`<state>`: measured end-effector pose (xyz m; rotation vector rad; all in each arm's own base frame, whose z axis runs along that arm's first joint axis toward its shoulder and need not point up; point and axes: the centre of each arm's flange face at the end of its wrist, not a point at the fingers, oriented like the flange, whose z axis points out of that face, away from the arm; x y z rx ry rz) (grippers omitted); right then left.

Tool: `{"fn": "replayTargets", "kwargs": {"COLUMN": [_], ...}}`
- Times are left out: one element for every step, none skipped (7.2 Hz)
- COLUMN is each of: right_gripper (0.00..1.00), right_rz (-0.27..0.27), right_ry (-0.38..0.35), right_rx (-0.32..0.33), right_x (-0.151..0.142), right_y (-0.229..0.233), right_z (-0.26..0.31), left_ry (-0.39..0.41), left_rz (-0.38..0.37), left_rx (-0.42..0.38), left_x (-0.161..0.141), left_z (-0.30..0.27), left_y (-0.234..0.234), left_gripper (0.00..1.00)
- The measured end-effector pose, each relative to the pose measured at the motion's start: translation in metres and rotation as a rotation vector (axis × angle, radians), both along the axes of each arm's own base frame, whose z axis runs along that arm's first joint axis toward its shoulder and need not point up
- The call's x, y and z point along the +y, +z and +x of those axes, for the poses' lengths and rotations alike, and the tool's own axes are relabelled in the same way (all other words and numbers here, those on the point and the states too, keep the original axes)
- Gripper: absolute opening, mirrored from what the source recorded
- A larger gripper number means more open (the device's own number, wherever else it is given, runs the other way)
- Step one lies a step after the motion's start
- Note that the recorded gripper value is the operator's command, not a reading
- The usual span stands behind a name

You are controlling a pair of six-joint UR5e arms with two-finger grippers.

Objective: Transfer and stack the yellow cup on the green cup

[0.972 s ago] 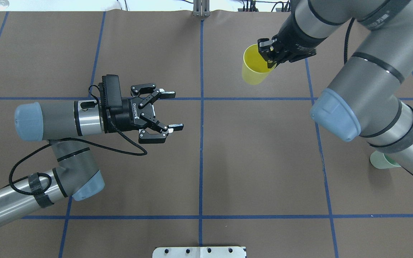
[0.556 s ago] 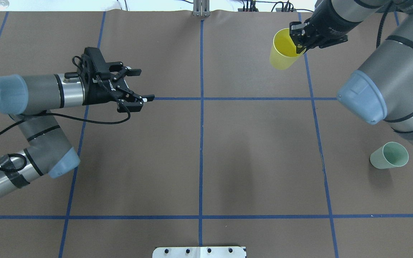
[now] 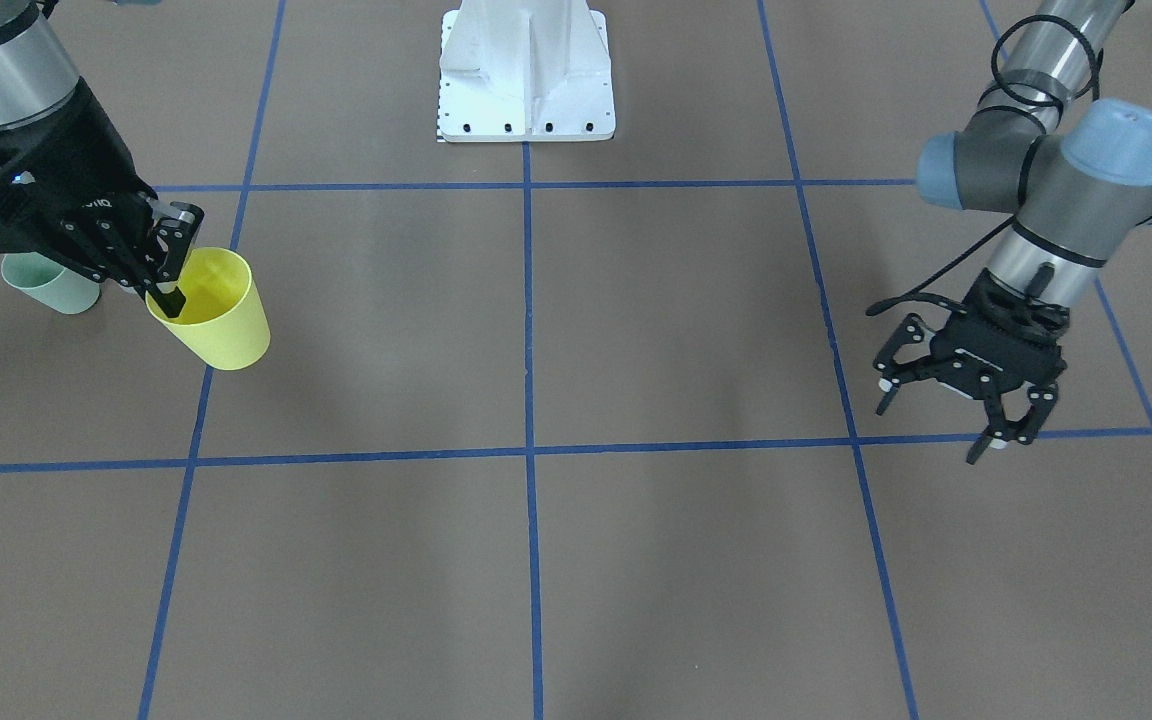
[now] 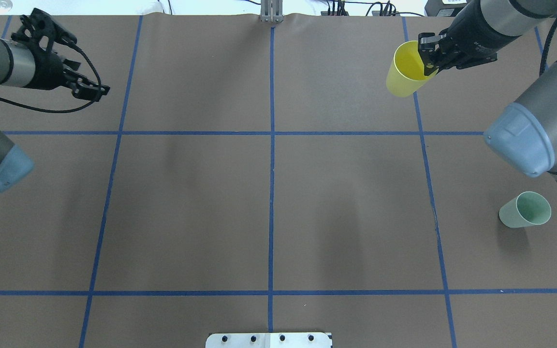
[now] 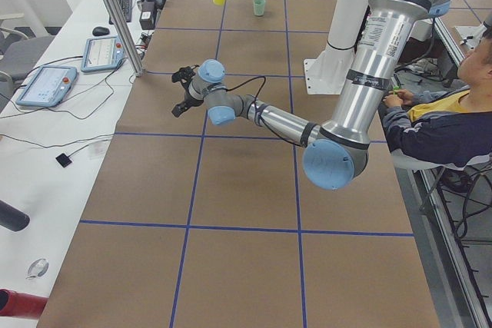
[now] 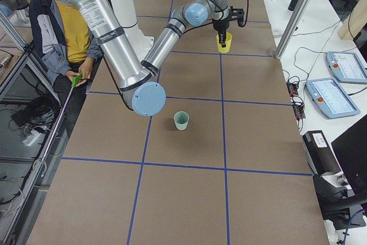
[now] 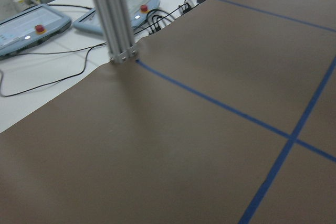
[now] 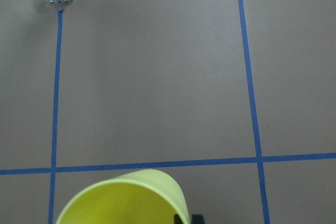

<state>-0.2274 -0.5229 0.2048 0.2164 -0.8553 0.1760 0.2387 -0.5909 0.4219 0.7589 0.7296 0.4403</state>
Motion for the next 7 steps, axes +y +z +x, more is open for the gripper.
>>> {"fn": "replayTargets", "kwargs": {"right_gripper": [0.0, 0.0, 0.0, 0.0, 0.0, 0.0, 0.0], "right_rz": [0.005, 0.012, 0.019, 0.032, 0.049, 0.062, 0.076], "right_ry": [0.002, -0.001, -0.006, -0.017, -0.041, -0.08, -0.133], "right_rx": [0.002, 0.006, 0.009, 0.016, 0.029, 0.038, 0.046], "right_x": [0.001, 0.002, 0.007, 0.014, 0.02, 0.024, 0.03], "right_y": [0.003, 0.006, 0.01, 0.017, 0.03, 0.048, 0.071], "right_z": [0.005, 0.009, 0.014, 0.022, 0.036, 0.054, 0.076], "left_ry": [0.025, 0.034, 0.012, -0.024, -0.065, -0.068, -0.04], "left_rz": [-0.06, -0.142, -0.236, -0.33, -0.426, -0.466, -0.471], "left_rx": [-0.09, -0.134, -0.15, -0.158, -0.149, -0.135, -0.146], "left_x": [-0.013, -0.022, -0.022, -0.013, -0.001, 0.012, 0.027], "left_z": [-0.052, -0.11, -0.16, -0.2, -0.24, -0.269, -0.282], "left_y": [0.023, 0.038, 0.056, 0.088, 0.128, 0.155, 0.176], "left_gripper": [1.0, 1.0, 1.0, 1.0, 1.0, 1.0, 1.0]}}
